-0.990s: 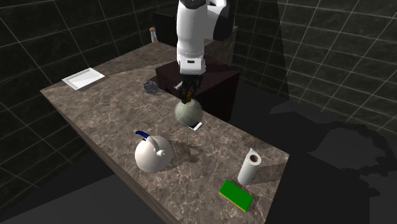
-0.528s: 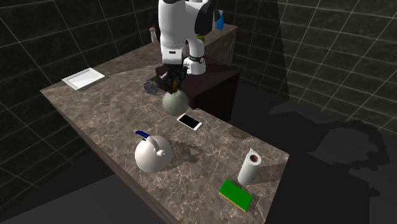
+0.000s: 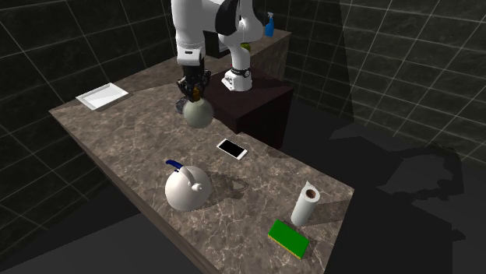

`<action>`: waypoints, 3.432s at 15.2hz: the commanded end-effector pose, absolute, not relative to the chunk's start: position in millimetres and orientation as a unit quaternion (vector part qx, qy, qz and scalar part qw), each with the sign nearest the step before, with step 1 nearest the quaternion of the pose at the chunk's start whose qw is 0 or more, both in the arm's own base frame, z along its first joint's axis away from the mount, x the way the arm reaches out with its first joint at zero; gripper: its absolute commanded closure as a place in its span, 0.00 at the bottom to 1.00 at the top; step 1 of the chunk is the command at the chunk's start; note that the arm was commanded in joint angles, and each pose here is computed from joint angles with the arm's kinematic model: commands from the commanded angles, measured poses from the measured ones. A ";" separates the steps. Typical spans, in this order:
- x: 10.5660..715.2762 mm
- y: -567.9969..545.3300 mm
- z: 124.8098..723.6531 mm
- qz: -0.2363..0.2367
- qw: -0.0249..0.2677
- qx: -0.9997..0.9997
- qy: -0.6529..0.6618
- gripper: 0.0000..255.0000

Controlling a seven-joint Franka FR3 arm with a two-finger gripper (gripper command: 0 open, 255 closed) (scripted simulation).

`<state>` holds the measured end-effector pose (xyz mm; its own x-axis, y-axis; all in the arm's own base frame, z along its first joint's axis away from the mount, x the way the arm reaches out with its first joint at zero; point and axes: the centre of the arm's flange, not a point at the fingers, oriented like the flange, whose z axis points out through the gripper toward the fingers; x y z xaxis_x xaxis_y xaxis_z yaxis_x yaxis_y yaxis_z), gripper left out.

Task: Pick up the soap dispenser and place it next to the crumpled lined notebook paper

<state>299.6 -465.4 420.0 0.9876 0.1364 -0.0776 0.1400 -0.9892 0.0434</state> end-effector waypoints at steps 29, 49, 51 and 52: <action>33.2 -480.2 368.6 -0.037 0.025 0.997 0.070 1.00; 33.2 -480.2 263.0 -0.037 0.025 0.997 0.070 1.00; 33.2 -480.2 252.4 -0.037 0.025 0.997 0.070 1.00; 33.2 -480.2 247.2 -0.037 0.025 0.997 0.070 1.00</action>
<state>33.0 -480.4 251.7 0.9872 0.1390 -0.0779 0.1426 -0.9889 0.0428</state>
